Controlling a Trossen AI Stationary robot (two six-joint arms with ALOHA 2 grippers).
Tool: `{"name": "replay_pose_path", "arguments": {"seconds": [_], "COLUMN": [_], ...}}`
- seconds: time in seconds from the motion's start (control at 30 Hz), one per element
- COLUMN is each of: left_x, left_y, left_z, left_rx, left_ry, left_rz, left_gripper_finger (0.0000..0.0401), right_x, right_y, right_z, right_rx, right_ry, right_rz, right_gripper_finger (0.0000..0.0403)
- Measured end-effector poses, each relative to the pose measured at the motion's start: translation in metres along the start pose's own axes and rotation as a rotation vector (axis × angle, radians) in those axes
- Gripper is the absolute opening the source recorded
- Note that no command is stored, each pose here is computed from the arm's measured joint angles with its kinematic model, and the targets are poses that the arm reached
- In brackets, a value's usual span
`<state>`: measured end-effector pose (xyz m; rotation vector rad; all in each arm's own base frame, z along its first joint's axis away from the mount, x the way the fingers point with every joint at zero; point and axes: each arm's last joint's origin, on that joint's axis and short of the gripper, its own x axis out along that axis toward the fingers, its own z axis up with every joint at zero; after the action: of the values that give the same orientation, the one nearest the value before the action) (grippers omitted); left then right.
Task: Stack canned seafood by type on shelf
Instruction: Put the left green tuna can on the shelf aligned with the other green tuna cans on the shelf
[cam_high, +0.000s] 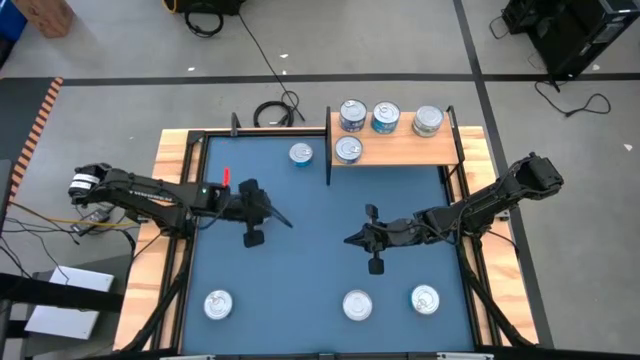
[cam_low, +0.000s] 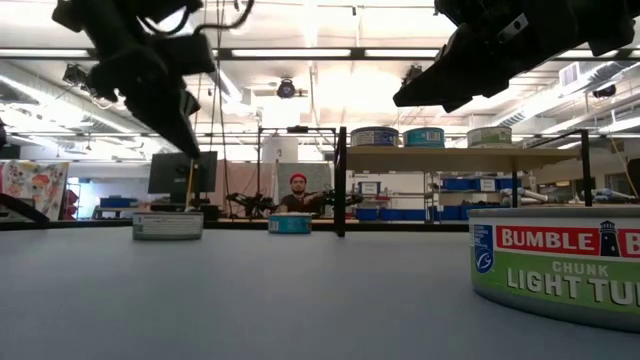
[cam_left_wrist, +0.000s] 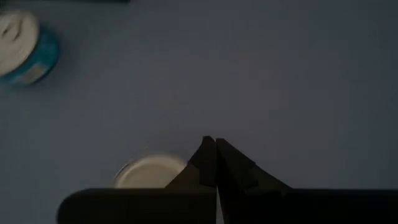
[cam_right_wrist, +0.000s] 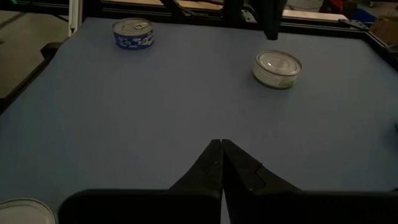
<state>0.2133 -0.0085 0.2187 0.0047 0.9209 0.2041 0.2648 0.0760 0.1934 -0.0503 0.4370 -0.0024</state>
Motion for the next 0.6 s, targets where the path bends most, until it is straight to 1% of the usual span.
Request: {"name": "replay_pose_path", "arguments": {"seconds": [0.1,0.17,0.2,0.3,0.33,0.43,0.6], "left_x": [-0.001,-0.002,-0.002,-0.002,-0.002,0.002,0.013], "left_y": [-0.008,-0.007,-0.005,0.007,0.011,0.024,0.043], "left_z": [-0.002,-0.006,-0.009,-0.019,-0.021,-0.028,-0.038], "left_rx": [0.015,0.023,0.012,-0.060,-0.090,-0.173,-0.260], "left_ry": [0.002,0.039,0.069,0.158,0.180,0.230,0.295], "left_rz": [-0.007,0.036,0.075,0.214,0.240,0.289,0.345], "left_gripper_finger": [0.0000,0.0000,0.0000,0.0000,0.0000,0.0000,0.0000], "right_x": [0.000,0.000,0.000,0.000,0.000,0.000,0.000], "right_y": [0.000,0.000,0.000,0.000,0.000,0.000,0.000], "right_z": [0.000,0.000,-0.001,-0.001,-0.001,-0.001,-0.001], "right_rx": [0.002,0.014,0.016,0.020,0.022,0.023,0.023], "right_ry": [0.001,0.005,0.006,0.008,0.008,0.009,0.011], "right_rz": [0.000,0.000,0.000,-0.001,-0.001,-0.001,-0.001], "right_gripper_finger": [0.0012,0.0011,0.0011,0.0013,0.0014,0.0014,0.0010]}}
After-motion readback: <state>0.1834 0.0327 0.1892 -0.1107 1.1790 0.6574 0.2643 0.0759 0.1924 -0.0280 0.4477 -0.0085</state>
